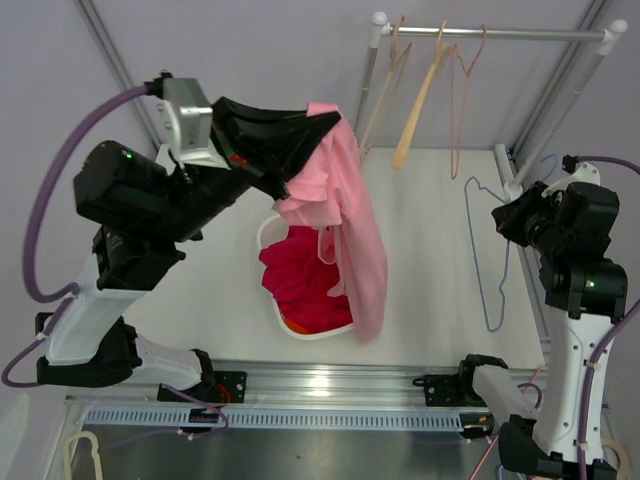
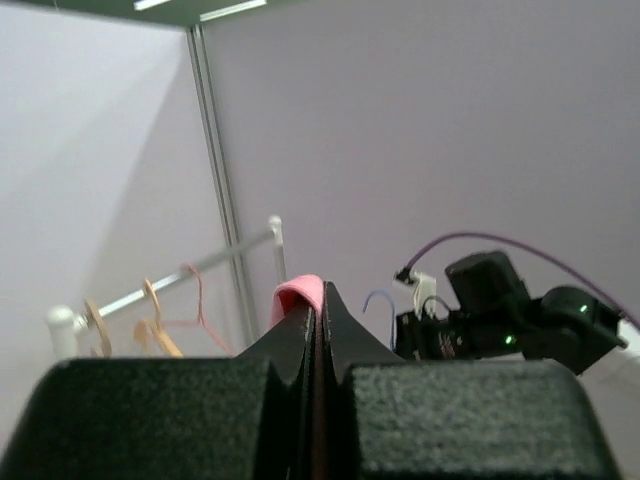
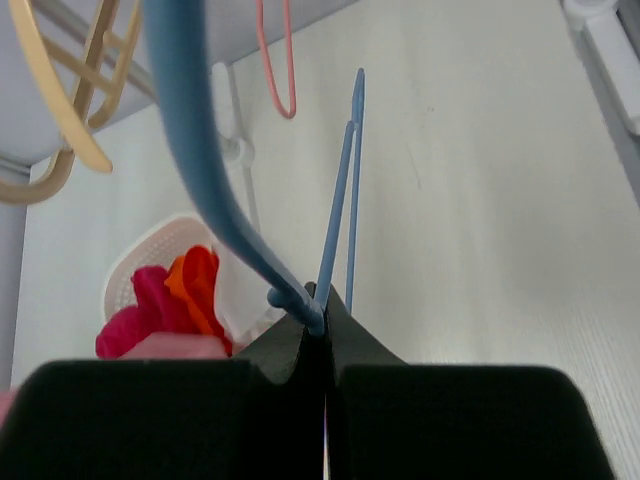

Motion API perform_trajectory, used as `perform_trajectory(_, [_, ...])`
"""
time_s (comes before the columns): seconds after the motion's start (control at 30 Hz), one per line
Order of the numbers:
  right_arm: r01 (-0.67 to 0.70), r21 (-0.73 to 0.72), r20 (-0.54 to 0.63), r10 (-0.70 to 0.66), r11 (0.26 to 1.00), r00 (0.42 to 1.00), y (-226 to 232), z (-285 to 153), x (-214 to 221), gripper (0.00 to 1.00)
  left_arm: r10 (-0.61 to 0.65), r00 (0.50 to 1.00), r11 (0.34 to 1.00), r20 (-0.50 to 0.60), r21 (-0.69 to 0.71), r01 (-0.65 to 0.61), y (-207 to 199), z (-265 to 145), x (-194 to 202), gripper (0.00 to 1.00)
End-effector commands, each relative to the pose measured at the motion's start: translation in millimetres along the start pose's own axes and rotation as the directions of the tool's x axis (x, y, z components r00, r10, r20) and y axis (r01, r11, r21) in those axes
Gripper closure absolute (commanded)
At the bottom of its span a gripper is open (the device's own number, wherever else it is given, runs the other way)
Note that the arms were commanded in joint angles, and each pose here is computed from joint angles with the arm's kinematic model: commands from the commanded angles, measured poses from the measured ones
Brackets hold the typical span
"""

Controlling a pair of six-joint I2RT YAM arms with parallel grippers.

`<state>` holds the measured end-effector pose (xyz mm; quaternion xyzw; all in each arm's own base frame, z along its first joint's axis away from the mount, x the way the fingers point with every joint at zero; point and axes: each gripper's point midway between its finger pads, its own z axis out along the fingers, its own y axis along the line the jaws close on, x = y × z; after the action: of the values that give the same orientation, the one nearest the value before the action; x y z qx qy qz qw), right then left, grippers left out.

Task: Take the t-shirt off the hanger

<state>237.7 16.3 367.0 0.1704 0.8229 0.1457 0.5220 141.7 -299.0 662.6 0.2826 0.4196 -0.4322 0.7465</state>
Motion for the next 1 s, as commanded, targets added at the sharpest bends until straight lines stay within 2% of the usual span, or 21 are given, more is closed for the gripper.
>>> perform_trajectory(0.0, [0.013, 0.0, 0.243, -0.013, 1.0, 0.97, 6.8, 8.9, -60.6, 1.0, 0.139, 0.989, 0.989, 0.053, 0.041, -0.142, -1.0, 2.1, -31.1, 0.99])
perform_trajectory(0.17, [0.057, -0.014, 0.412, -0.046, 0.998, 0.91, 17.9, 8.4, -110.1, 1.0, 0.257, 0.965, 0.966, 0.054, -0.005, -0.257, 15.8, 11.1, -39.4, 0.99])
perform_trajectory(0.27, [0.099, -0.02, 0.449, -0.079, 0.995, 0.89, 23.6, 19.0, -129.3, 1.0, 0.294, 0.955, 0.956, 0.048, -0.031, -0.293, 26.1, 13.8, -37.7, 0.99])
perform_trajectory(0.5, [0.16, -0.061, 0.453, -0.116, 0.985, 0.884, 39.1, 36.5, -151.1, 1.0, 0.31, 0.949, 0.948, 0.063, -0.092, -0.303, 60.3, 16.5, -46.1, 0.99])
perform_trajectory(0.7, [0.185, -0.056, 0.507, -0.132, 0.981, 0.852, 44.6, 41.3, -173.2, 1.0, 0.372, 0.913, 0.924, 0.168, -0.16, -0.347, 70.7, 9.1, -86.5, 0.99])
perform_trajectory(0.83, [0.187, -0.066, 0.497, -0.13, 0.98, 0.858, 47.3, 52.4, -179.1, 1.0, 0.389, 0.91, 0.913, 0.14, -0.188, -0.362, 85.8, 3.1, -84.5, 0.99])
perform_trajectory(0.87, [0.185, -0.071, 0.489, -0.127, 0.98, 0.863, 47.5, 55.2, -177.7, 1.0, 0.375, 0.925, 0.917, 0.067, -0.175, -0.359, 93.5, 8.5, -52.9, 0.99])
perform_trajectory(0.9, [0.188, -0.071, 0.483, -0.131, 0.98, 0.866, 46.9, 58.2, -177.4, 1.0, 0.379, 0.924, 0.912, 0.056, -0.192, -0.362, 98.5, 4.0, -49.3, 0.99])
perform_trajectory(0.93, [0.185, -0.067, 0.48, -0.131, 0.98, 0.867, 46.0, 59.3, -176.3, 1.0, 0.394, 0.915, 0.899, 0.084, -0.241, -0.365, 98.5, -17.5, -69.6, 1.0])
perform_trajectory(0.97, [0.183, -0.065, 0.477, -0.131, 0.981, 0.869, 44.8, 61.1, -175.0, 1.0, 0.351, 0.934, 0.908, -0.061, -0.223, -0.356, 111.1, -11.9, 6.8, 1.0])
